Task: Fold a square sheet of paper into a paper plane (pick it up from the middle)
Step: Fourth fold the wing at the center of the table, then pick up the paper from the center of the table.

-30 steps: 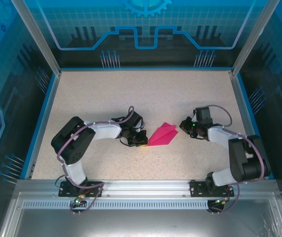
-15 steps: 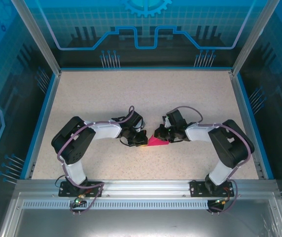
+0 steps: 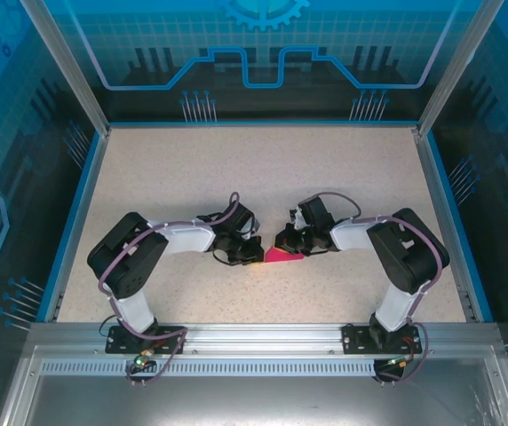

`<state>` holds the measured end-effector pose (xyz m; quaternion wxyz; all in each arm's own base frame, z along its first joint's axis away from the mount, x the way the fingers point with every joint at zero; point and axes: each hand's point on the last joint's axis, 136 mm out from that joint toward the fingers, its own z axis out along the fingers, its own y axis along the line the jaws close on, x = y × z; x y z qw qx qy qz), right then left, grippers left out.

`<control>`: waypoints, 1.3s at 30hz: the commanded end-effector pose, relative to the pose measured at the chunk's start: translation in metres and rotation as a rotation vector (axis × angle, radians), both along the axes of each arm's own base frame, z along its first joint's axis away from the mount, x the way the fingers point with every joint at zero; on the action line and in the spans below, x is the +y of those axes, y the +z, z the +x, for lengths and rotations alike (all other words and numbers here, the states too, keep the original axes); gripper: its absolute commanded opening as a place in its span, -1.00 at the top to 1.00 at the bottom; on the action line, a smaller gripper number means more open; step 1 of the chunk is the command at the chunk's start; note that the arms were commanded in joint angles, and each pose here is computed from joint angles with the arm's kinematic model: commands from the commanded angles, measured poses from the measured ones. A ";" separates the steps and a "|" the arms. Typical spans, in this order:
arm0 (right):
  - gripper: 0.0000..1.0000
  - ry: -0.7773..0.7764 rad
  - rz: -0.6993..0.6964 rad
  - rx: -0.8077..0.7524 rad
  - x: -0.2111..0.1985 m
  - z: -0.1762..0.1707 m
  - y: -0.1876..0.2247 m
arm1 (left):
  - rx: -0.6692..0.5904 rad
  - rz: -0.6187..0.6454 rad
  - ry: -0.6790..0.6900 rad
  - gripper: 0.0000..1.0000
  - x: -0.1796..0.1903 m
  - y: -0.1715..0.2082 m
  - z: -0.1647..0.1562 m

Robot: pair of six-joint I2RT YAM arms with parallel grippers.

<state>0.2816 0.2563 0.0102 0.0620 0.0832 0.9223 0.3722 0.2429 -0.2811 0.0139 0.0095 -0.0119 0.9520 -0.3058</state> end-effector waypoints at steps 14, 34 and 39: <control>0.30 -0.137 -0.080 -0.112 -0.033 0.017 0.062 | -0.160 0.111 0.094 -0.06 0.027 0.069 0.037; -0.13 -0.386 -0.130 -0.038 -0.075 0.012 0.042 | -0.286 0.102 0.272 -0.97 0.064 0.092 0.088; -0.08 -0.366 -0.102 -0.036 -0.064 0.021 0.039 | -0.259 0.102 0.267 -0.97 0.064 0.085 0.085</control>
